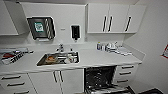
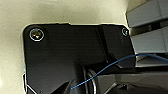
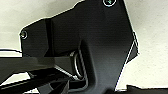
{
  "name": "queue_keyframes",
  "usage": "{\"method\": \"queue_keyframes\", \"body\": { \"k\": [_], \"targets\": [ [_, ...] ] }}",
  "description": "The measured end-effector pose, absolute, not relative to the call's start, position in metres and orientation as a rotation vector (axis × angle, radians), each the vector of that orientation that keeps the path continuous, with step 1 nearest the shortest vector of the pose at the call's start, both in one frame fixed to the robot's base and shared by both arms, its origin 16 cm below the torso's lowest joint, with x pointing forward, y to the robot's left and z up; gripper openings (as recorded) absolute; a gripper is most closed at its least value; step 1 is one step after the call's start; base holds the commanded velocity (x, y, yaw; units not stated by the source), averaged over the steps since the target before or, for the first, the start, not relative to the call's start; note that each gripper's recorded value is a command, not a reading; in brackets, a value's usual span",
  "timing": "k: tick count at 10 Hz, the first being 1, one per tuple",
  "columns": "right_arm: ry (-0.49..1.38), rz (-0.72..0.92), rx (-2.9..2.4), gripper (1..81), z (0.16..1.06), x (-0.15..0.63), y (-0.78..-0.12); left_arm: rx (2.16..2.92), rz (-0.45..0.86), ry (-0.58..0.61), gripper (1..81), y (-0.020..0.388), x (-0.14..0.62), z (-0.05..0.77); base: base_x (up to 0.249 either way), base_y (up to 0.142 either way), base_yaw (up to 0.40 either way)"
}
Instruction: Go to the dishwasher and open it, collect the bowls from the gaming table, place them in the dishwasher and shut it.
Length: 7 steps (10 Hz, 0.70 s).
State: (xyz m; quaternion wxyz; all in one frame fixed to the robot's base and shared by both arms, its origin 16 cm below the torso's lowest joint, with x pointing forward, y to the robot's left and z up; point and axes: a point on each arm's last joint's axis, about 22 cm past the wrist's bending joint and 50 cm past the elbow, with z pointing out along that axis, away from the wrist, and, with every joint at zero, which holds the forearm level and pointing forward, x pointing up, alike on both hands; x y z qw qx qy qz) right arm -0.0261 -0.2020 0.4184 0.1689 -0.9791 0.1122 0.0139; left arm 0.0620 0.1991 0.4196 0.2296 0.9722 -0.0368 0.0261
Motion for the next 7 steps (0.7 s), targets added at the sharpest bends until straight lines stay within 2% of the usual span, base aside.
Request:
{"method": "queue_keyframes", "body": {
  "k": [7],
  "targets": [
    [0.297,-0.028,-2.779,81.1,0.419,-0.008,-0.2,2.674,0.123,-0.116,81.1,0.199,0.074,0.423,0.0,0.0,0.0]
  ]
}}
